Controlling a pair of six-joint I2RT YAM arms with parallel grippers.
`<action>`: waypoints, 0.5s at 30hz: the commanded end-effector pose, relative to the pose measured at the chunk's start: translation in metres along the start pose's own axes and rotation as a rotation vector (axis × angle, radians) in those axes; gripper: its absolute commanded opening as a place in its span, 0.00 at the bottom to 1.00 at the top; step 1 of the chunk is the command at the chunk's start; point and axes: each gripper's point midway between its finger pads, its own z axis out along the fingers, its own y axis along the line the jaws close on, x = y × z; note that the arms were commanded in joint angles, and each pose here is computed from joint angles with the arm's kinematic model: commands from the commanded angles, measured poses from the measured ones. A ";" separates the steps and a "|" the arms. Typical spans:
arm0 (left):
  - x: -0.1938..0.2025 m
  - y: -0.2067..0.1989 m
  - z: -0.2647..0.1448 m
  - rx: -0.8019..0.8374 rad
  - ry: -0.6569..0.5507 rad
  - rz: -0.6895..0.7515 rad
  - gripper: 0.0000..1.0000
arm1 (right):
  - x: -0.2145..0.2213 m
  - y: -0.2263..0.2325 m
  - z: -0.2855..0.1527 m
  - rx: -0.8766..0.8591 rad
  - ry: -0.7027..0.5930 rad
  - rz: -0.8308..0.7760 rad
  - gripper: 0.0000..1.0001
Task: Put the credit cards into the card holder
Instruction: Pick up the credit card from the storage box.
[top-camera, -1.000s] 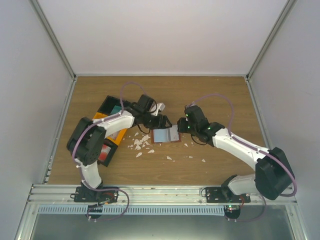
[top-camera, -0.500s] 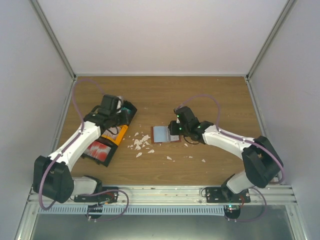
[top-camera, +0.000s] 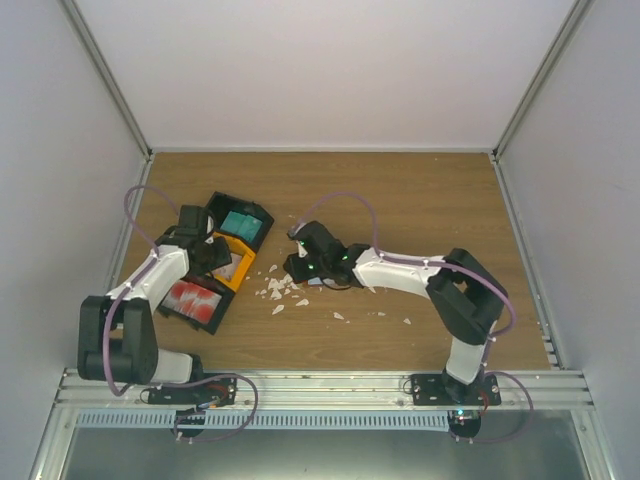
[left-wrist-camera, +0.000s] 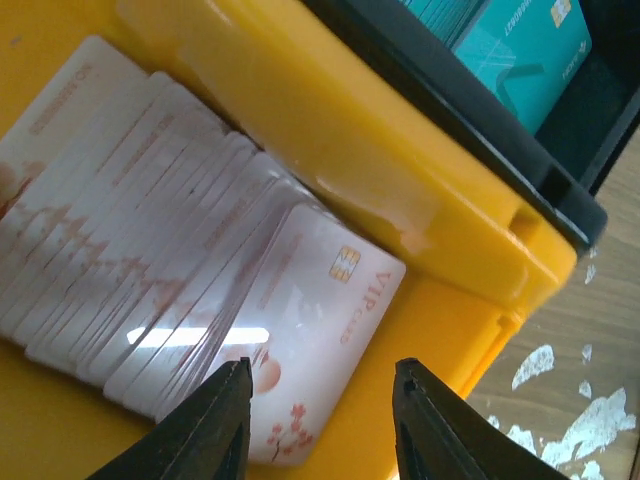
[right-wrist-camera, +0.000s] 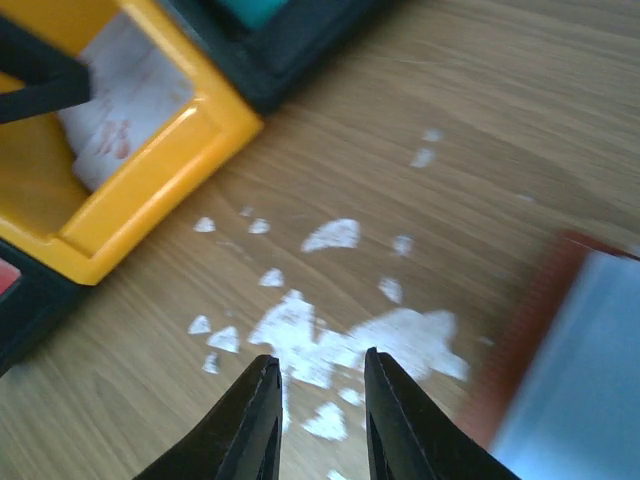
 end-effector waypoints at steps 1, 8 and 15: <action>0.005 0.007 0.015 -0.002 0.053 -0.012 0.41 | -0.003 0.039 0.023 -0.102 -0.003 -0.112 0.26; 0.006 0.006 0.030 -0.005 0.114 0.001 0.43 | -0.008 0.055 0.049 -0.155 0.007 -0.139 0.26; -0.002 0.011 0.033 -0.056 0.126 0.033 0.49 | -0.008 0.059 0.080 -0.170 0.030 -0.169 0.26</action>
